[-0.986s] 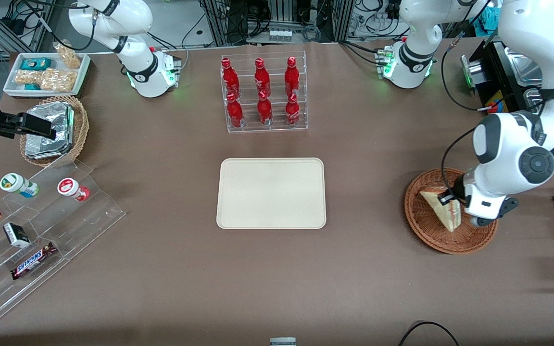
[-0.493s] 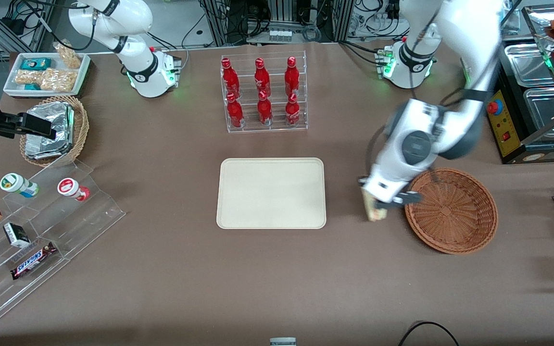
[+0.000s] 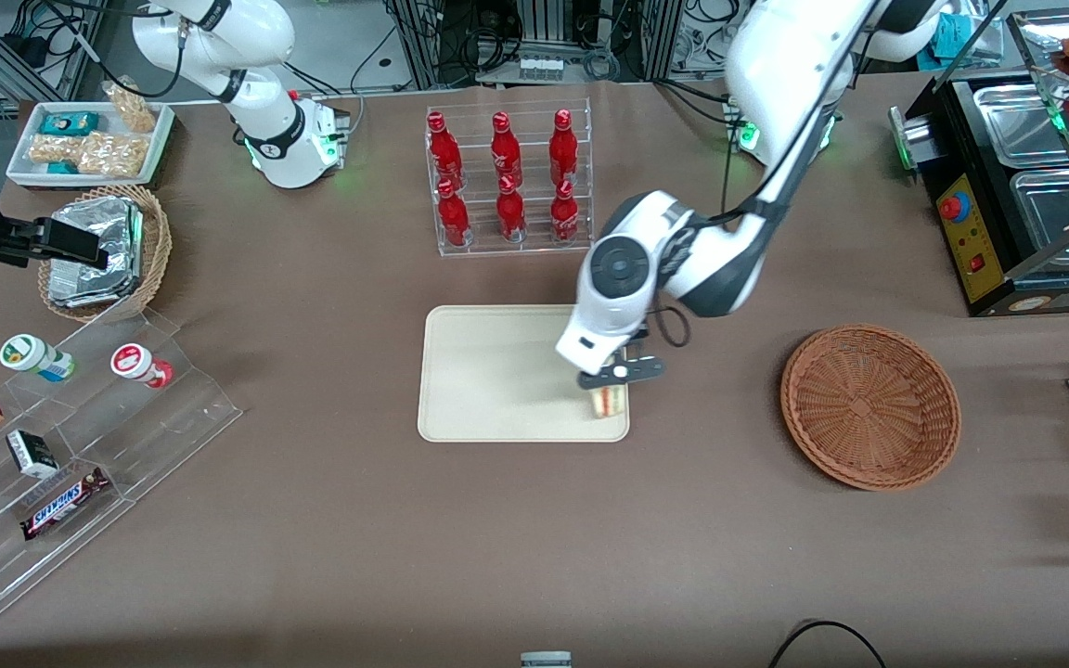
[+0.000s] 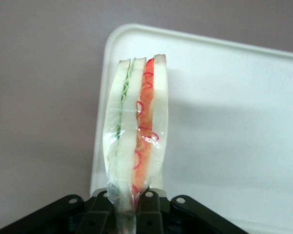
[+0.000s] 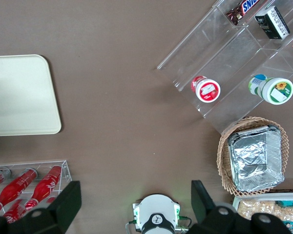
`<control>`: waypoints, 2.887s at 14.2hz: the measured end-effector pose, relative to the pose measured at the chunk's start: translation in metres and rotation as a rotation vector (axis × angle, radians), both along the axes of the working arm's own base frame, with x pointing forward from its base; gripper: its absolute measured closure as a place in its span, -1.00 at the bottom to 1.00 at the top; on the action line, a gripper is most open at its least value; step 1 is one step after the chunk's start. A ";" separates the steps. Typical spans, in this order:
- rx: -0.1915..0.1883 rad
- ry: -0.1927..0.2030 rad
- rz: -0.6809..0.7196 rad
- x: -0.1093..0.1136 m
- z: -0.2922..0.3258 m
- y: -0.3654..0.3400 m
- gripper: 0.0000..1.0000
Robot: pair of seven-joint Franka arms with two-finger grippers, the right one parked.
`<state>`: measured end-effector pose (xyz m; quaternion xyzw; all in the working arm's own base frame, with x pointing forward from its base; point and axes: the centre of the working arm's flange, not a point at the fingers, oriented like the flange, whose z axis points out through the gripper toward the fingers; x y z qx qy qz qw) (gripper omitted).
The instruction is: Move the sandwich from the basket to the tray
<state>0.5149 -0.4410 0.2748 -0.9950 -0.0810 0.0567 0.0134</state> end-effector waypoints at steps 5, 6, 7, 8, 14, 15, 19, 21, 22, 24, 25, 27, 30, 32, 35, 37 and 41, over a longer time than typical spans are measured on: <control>-0.009 0.000 0.013 0.005 -0.020 -0.026 0.67; -0.012 -0.003 0.010 0.003 -0.021 -0.034 0.67; -0.014 -0.005 0.002 0.000 -0.021 -0.040 0.65; -0.015 -0.006 -0.010 -0.006 -0.022 -0.048 0.61; -0.011 -0.003 -0.032 -0.030 -0.025 -0.073 0.10; -0.008 -0.003 -0.033 -0.034 -0.026 -0.077 -0.12; -0.026 -0.042 -0.014 -0.019 -0.006 -0.078 -0.88; -0.015 -0.066 0.014 0.000 0.023 -0.066 -1.00; -0.009 -0.077 0.032 0.009 0.043 -0.056 -1.00; -0.005 -0.095 0.087 0.032 0.090 -0.023 -1.00; -0.004 -0.099 0.122 0.044 0.115 0.001 -1.00; 0.005 -0.076 0.156 0.062 0.161 0.054 -1.00; 0.013 0.036 0.084 0.072 0.217 0.149 -1.00; 0.009 0.100 0.023 0.078 0.246 0.225 -1.00; -0.019 0.163 -0.049 0.079 0.271 0.321 -1.00; 0.000 0.185 -0.065 0.077 0.278 0.369 -1.00; 0.057 0.171 -0.063 0.070 0.297 0.375 -1.00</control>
